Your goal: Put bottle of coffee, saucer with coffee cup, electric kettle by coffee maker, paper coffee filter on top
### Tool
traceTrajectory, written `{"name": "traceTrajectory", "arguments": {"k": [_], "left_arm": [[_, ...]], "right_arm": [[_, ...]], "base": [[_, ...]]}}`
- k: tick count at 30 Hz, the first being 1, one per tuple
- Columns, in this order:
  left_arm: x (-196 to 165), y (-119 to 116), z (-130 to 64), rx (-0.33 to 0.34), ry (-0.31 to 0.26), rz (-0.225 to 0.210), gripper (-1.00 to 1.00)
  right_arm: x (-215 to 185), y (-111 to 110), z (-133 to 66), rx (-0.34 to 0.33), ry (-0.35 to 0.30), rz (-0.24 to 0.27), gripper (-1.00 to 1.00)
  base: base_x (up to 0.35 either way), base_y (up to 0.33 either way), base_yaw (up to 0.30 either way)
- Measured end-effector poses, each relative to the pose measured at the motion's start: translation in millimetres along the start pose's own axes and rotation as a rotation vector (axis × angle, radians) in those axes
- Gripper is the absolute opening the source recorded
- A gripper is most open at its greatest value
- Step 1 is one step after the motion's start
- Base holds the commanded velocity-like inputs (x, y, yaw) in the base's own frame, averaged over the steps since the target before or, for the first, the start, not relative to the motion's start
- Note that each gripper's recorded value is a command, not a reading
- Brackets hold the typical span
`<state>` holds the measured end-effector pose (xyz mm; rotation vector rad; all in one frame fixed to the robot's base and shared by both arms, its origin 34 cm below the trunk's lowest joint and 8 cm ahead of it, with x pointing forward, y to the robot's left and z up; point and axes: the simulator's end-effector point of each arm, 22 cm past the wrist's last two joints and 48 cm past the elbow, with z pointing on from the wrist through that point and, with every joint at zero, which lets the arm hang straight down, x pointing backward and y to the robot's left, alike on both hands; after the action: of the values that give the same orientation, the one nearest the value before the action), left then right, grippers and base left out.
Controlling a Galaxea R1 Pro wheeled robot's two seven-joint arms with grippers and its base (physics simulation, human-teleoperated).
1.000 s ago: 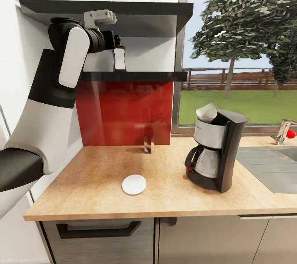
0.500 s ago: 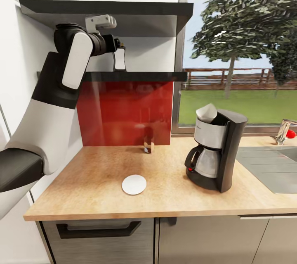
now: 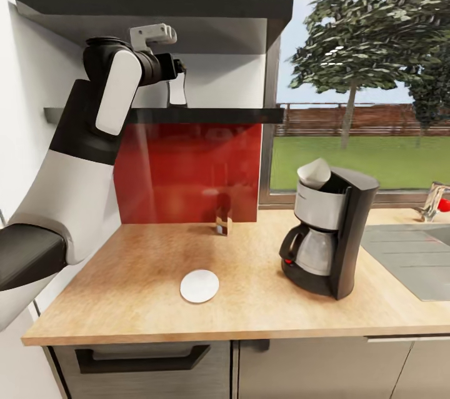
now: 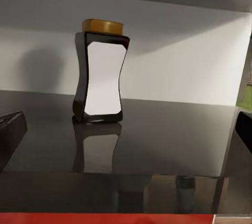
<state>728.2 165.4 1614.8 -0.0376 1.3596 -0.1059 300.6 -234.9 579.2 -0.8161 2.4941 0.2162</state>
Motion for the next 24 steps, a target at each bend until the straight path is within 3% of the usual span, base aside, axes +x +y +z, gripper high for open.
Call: {"name": "traceTrajectory", "arguments": {"k": [19,24], "left_arm": [[1.4,1.4,1.0,-0.010,0.002,0.004,1.00],[3.9,-2.9,1.1,-0.009,0.004,0.023,1.00]], "right_arm": [[0.0,-0.1,0.2,0.000,0.000,0.001,1.00],[0.0,-0.1,0.2,0.000,0.000,0.001,1.00]], "base": [[0.061,-0.050,0.000],[0.002,-0.001,0.000]]}}
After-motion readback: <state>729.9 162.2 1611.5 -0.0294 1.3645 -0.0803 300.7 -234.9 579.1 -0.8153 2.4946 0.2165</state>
